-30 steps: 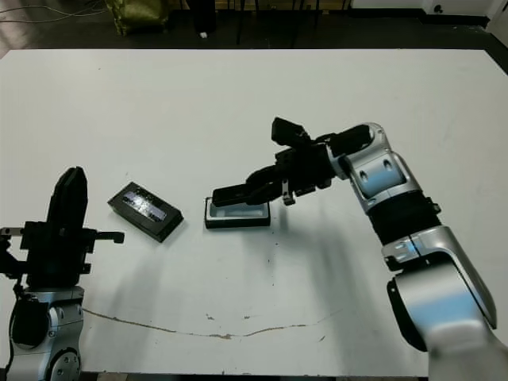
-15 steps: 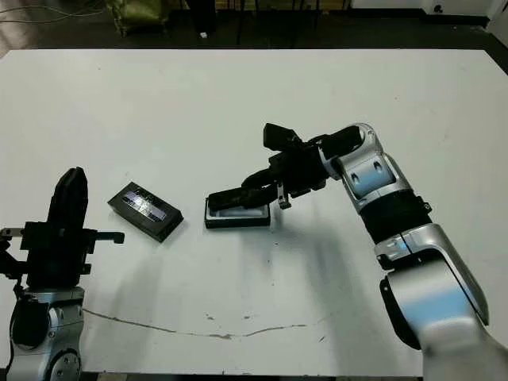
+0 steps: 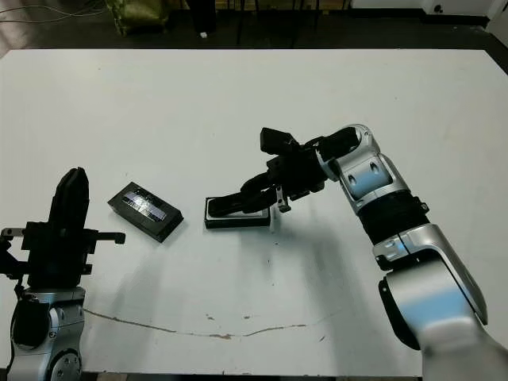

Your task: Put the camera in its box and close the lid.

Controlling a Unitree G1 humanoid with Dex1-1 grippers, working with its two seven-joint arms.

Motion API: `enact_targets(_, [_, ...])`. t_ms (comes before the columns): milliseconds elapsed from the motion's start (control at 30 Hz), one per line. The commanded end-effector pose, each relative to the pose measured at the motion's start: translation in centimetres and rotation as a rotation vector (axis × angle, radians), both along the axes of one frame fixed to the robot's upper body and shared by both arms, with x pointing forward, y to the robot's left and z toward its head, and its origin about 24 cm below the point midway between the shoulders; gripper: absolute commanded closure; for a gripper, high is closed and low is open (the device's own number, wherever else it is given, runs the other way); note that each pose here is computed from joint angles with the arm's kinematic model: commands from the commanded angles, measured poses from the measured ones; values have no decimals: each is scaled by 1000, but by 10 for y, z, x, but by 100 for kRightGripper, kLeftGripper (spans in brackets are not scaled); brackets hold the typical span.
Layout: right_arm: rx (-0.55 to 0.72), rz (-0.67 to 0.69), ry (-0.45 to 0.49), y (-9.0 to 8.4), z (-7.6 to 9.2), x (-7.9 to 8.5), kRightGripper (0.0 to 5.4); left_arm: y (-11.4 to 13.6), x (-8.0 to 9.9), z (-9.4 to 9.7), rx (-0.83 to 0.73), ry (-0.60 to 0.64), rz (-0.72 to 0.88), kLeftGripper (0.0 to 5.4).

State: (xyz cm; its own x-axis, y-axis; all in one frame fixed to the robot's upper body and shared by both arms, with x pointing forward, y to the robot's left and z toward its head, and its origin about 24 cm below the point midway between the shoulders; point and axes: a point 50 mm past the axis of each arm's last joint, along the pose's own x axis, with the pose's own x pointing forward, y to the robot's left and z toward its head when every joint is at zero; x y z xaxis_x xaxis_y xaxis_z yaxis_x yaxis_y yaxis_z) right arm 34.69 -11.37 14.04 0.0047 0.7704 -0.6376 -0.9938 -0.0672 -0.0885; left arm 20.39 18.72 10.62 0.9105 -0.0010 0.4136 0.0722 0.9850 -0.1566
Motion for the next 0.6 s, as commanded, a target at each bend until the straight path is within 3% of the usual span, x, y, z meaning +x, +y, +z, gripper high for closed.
enact_targets(33, [-32, -16, 16, -6, -7, -1, 515, 3, -2, -7, 2, 33, 1, 540])
enact_targets(367, [-27, -35, 31, -2, -12, -3, 515, 2, -2, -7, 1, 34, 4, 540])
enact_targets(600, [-44, -25, 33, 9, -26, -6, 515, 2, -2, -7, 3, 31, 7, 540])
